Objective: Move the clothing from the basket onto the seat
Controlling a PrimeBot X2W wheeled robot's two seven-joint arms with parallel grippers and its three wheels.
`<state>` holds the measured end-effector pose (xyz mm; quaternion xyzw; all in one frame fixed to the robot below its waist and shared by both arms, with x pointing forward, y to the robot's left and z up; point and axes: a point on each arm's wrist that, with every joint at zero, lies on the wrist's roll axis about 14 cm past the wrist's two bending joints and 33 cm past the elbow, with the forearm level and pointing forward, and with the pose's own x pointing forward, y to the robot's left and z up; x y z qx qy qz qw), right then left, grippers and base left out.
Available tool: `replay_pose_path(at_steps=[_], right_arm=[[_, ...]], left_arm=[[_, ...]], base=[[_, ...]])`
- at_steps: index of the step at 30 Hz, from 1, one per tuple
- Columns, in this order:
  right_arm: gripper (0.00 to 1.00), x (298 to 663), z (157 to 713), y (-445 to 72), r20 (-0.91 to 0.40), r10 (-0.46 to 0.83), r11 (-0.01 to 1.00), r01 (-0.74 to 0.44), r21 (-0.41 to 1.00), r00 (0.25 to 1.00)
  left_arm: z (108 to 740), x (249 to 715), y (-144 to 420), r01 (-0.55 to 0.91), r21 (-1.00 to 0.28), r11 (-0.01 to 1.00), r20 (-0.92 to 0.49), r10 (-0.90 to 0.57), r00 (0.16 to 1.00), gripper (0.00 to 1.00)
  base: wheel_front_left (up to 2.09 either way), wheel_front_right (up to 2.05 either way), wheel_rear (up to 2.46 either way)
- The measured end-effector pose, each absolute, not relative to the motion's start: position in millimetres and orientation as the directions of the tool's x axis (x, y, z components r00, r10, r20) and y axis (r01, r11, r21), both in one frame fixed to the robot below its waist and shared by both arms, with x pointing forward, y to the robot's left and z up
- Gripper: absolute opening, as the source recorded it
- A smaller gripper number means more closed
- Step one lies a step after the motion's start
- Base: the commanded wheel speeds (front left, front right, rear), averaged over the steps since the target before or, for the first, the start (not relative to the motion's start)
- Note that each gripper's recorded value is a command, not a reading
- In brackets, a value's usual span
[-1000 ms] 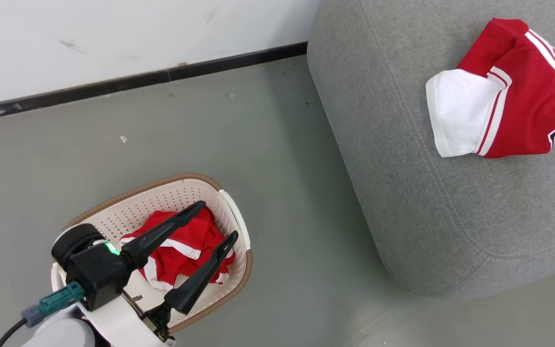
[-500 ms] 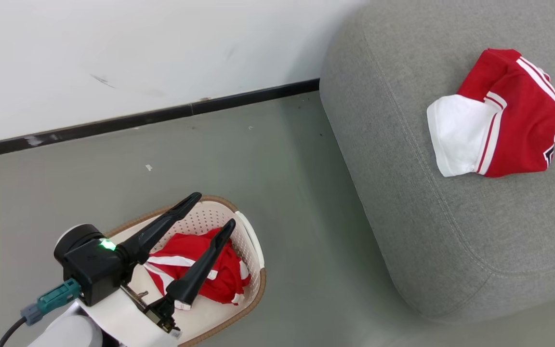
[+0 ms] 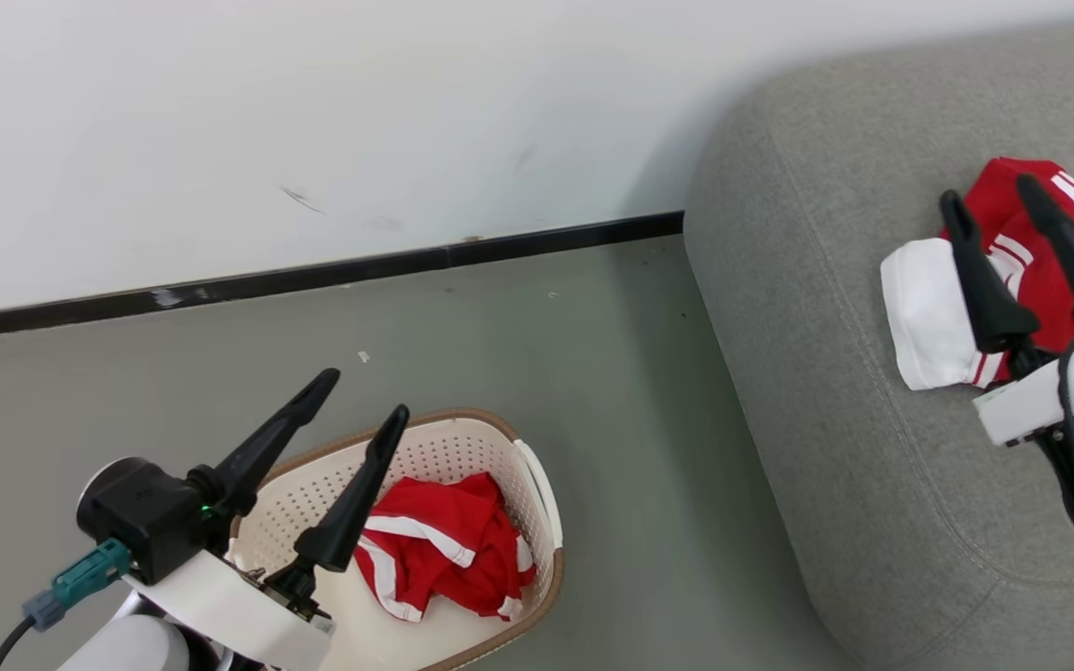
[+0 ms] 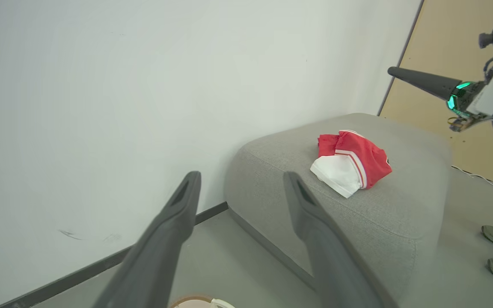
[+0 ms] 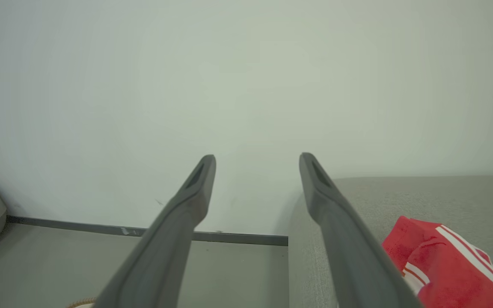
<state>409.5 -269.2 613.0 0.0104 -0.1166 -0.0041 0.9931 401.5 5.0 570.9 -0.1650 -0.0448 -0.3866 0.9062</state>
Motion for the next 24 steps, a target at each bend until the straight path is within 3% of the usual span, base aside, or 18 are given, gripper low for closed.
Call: replay_pose_path(at_steps=[9, 24], right_arm=[[1.0, 411, 602, -225, 0.256, 0.049, 0.983, -0.092, 0.157, 0.965], [1.0, 409, 600, -170, 0.317, 0.164, 0.961, -0.224, 0.162, 0.934]], left_arm=[[571, 403, 46, 0.595, -0.28, 0.754, 0.19, -0.563, 0.804, 1.0], [563, 392, 112, 0.377, -0.292, 0.879, 0.15, -0.347, 0.926, 1.0]], base=[[0.0, 0.0, 0.0], [0.0, 0.0, 0.0]])
